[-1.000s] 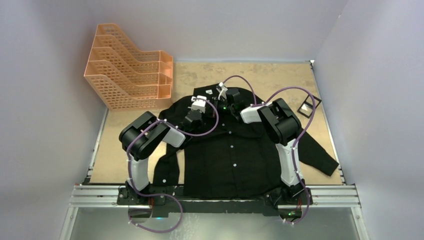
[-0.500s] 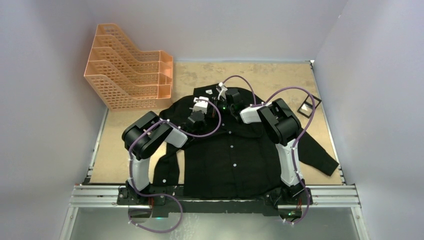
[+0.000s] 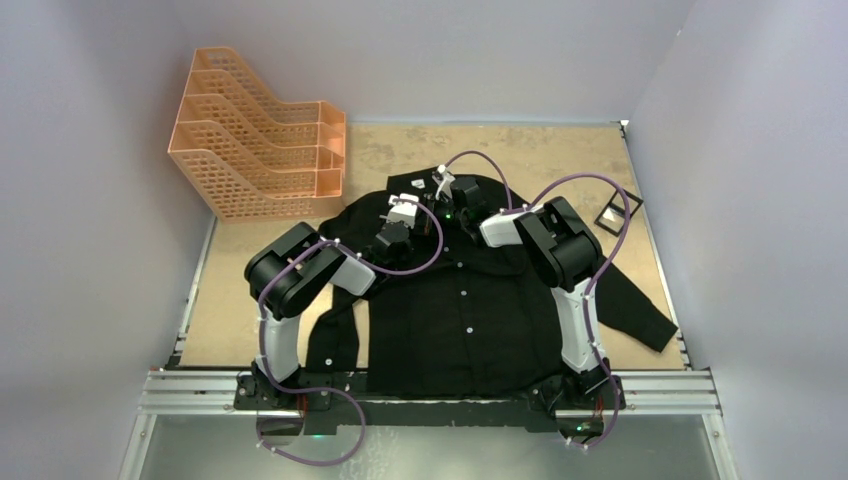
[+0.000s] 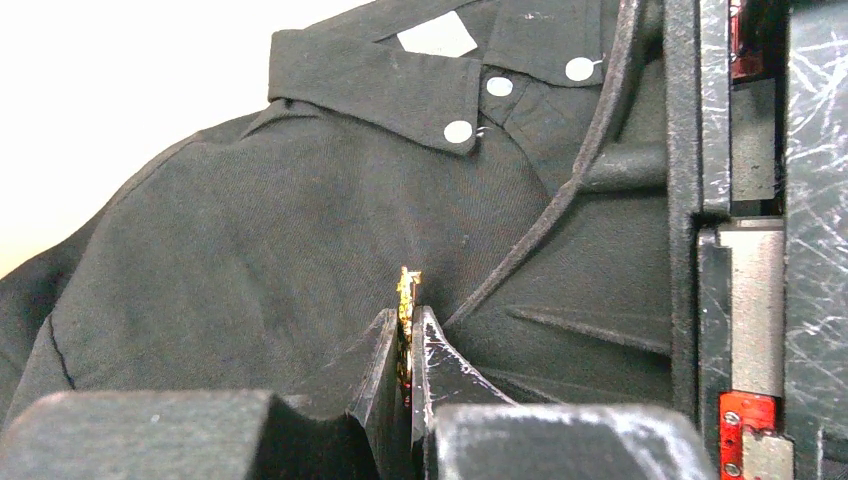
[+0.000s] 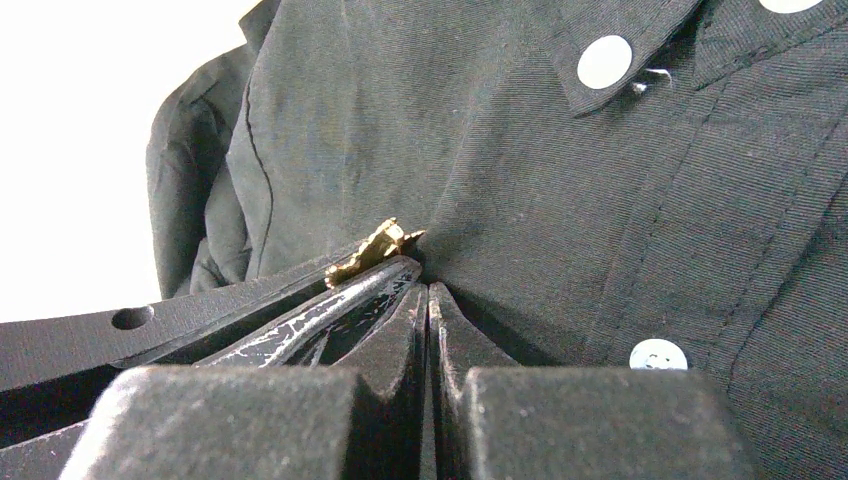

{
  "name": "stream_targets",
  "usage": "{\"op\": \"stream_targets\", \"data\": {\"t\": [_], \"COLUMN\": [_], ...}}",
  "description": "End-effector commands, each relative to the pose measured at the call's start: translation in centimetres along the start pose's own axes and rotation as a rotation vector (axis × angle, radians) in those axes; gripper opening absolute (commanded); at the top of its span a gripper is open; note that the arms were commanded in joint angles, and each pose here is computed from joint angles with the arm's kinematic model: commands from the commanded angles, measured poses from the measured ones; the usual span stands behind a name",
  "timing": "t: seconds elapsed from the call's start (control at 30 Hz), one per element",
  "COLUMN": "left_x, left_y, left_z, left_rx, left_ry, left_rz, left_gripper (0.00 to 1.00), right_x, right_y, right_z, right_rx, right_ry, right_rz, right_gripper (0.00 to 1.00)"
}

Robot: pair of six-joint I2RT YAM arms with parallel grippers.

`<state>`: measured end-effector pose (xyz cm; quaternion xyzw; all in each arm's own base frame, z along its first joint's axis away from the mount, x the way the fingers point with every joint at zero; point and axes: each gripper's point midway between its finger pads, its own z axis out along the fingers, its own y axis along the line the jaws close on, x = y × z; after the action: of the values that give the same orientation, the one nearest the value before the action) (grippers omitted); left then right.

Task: Remove the brooch from the garment

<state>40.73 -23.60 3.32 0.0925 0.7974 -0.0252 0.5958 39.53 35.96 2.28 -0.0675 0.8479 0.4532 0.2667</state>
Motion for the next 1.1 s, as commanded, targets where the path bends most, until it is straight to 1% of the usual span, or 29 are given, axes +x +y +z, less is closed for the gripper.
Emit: {"op": "stream_targets", "data": {"t": [0.0,0.23,0.4,0.57,0.7,0.97,1.0,1.07], "left_x": [-1.0,-1.6,-1.9,-2.4,-2.6,-3.4,-3.5,-3.6], "left_y": [-0.8,-1.1,-0.7,0.4,0.7,0.7,0.7,0.8], "left_z": [-0.1,-0.5,-0.9,-1.3,-1.7,-2.3,-2.3,-2.4], "left_rx": [0.039,0.071,0.082,0.086,0.093,0.102,0.103,0.103], "left_ry": [-0.039,-0.054,-0.067,-0.08,-0.085,-0.105,-0.106,-0.105], "left_rz": [-0.011,-0.027,-0.068,-0.124,-0.13,-0.141,-0.141,-0.141], "left_gripper": [0.0,0.0,0.0,0.04,0.05,0.14,0.17,0.2], "right_x": [-0.5,0.1,0.3,0.3,0.3,0.2,0.1,0.0], "right_y": [0.9,0.9,0.7,0.7,0.7,0.8,0.9,1.0], "right_z": [-0.2,-0.2,-0.2,-0.3,-0.3,-0.3,-0.3,-0.4], "right_rx": [-0.005,-0.015,-0.017,-0.023,-0.026,-0.033,-0.035,-0.037], "right_ry": [-0.019,-0.003,0.002,0.0,-0.002,-0.004,-0.006,-0.008], "right_rz": [-0.008,0.007,0.024,0.037,0.039,0.033,0.029,0.024], "right_gripper": [0.04,0.04,0.04,0.04,0.04,0.04,0.04,0.04]}}
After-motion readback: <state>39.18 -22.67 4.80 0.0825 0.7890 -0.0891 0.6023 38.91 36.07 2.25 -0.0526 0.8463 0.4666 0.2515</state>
